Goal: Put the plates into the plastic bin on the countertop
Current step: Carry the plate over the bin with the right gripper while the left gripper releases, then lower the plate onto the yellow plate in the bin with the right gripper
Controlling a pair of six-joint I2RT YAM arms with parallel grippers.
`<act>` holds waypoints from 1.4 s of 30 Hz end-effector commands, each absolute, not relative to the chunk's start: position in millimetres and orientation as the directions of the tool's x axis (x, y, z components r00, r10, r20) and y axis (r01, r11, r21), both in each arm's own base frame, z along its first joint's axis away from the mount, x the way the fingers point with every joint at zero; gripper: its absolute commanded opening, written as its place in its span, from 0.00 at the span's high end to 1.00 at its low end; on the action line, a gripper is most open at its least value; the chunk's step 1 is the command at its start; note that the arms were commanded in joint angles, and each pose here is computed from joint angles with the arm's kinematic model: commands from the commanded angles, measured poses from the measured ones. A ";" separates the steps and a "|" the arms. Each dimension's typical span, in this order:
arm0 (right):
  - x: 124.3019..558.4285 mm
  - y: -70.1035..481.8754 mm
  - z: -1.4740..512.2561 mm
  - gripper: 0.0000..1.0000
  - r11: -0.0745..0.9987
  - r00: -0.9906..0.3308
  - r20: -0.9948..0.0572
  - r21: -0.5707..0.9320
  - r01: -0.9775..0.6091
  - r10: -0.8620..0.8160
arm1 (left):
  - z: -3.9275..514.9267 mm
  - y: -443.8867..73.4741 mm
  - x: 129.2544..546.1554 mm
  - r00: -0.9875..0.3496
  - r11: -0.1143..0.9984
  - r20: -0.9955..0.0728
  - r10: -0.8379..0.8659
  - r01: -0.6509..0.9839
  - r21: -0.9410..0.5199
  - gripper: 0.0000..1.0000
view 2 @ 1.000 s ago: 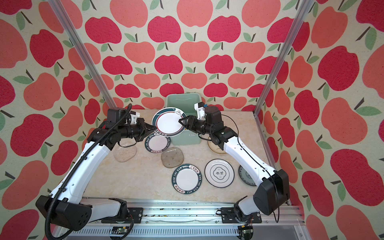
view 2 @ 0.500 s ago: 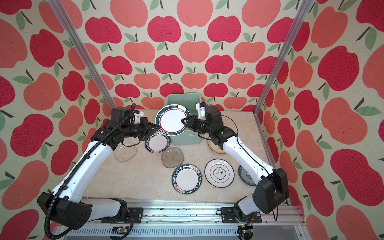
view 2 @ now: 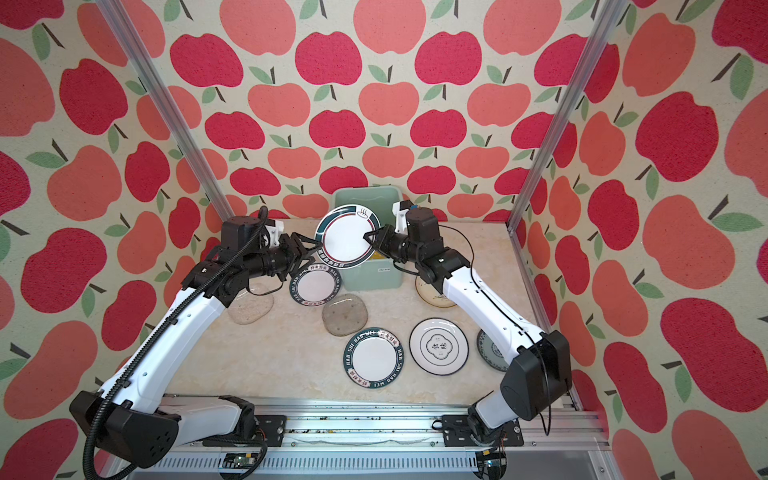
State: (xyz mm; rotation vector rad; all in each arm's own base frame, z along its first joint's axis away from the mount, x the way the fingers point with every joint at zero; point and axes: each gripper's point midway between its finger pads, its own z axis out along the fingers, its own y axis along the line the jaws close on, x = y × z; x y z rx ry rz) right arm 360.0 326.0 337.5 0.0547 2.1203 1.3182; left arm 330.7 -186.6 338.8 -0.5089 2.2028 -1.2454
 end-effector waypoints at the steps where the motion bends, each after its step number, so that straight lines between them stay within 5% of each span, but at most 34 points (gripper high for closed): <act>1: 386.0 313.5 358.1 0.98 0.539 -0.724 -0.539 0.797 -0.273 0.430 | 367.4 -163.0 333.6 -0.654 0.525 -0.417 -0.631 0.036 -0.850 0.30; 7: 424.5 306.3 355.2 0.98 0.631 -0.652 -0.591 0.745 -0.216 0.475 | 379.3 -134.7 328.6 -0.554 0.598 -0.545 -0.630 0.102 -0.795 0.20; 14: 477.7 309.0 316.7 0.99 0.774 -0.622 -0.650 0.623 -0.108 0.436 | 366.9 -115.0 335.4 -0.519 0.698 -0.632 -0.575 0.091 -0.710 0.20; 23: 527.0 314.6 258.5 1.00 0.913 -0.643 -0.706 0.407 -0.027 0.296 | 339.6 -110.5 351.8 -0.550 0.690 -0.596 -0.585 0.048 -0.722 0.20; 42: 533.1 327.5 162.1 0.94 0.932 -0.776 -0.582 0.362 0.022 0.245 | 317.3 -106.9 365.9 -0.601 0.676 -0.537 -0.592 -0.008 -0.737 0.20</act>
